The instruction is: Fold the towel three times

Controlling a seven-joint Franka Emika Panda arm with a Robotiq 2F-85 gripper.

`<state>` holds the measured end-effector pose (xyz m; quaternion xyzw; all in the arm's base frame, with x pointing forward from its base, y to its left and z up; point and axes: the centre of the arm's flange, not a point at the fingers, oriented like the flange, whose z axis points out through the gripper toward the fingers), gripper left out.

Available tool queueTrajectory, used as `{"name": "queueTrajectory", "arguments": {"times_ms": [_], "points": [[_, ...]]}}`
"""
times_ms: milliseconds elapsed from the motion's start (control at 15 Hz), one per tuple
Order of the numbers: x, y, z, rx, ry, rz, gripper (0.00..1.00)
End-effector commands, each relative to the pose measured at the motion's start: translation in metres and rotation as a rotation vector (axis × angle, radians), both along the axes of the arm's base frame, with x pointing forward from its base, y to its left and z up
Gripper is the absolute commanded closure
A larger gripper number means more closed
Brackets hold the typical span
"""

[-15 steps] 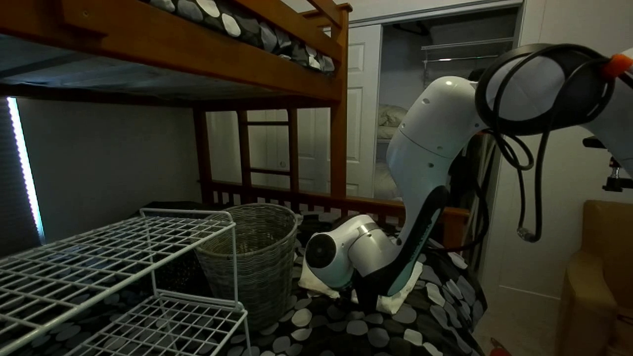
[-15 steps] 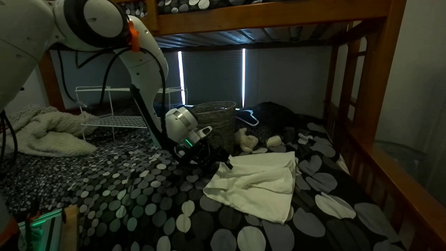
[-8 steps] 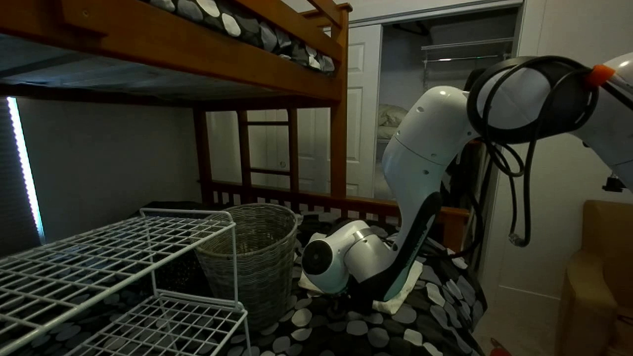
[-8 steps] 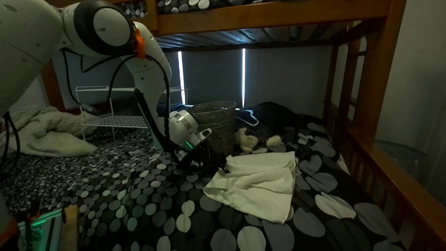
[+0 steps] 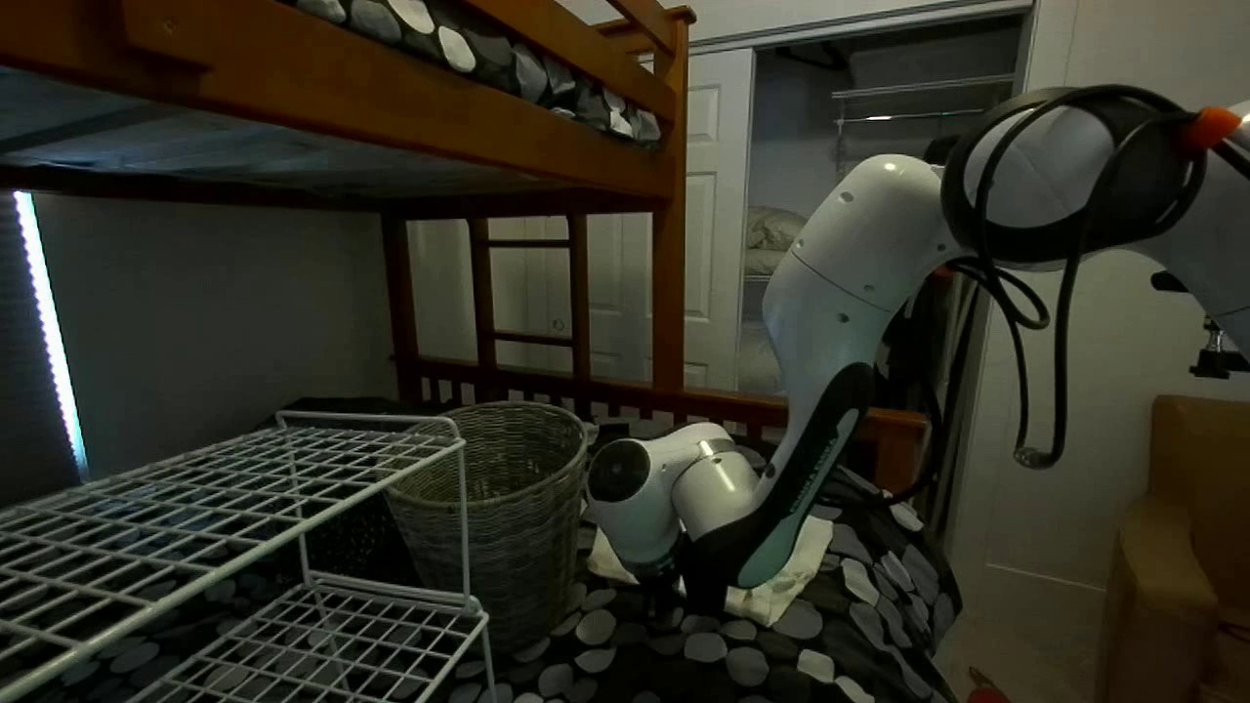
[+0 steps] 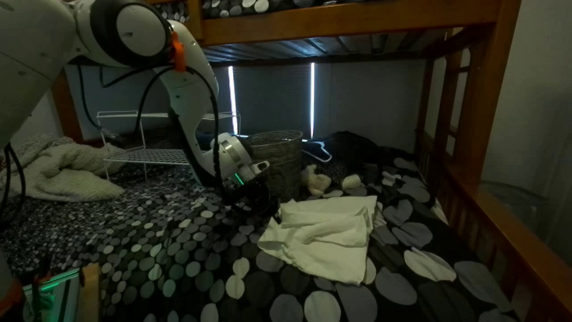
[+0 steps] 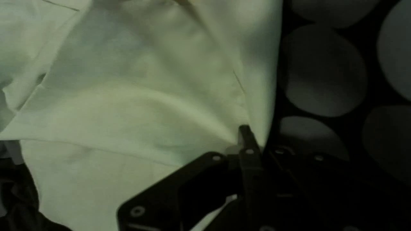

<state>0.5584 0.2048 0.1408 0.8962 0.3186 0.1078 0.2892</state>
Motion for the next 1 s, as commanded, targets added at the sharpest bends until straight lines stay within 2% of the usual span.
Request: {"name": "queueTrajectory", "arguments": {"times_ms": [0, 133, 333, 533, 600, 733, 933], "points": [[-0.029, 0.005, 0.039, 0.144, 0.119, 0.054, 0.99], [-0.039, 0.012, 0.063, 0.228, 0.161, 0.103, 0.99], [-0.058, 0.017, 0.092, 0.321, 0.267, 0.159, 0.99], [-0.077, 0.009, 0.096, 0.389, 0.394, 0.197, 0.99], [-0.075, 0.003, 0.095, 0.416, 0.402, 0.184, 0.99], [-0.057, -0.016, 0.090, 0.427, 0.357, 0.147, 0.99], [-0.022, -0.059, 0.098, 0.379, 0.268, 0.113, 0.99]]}}
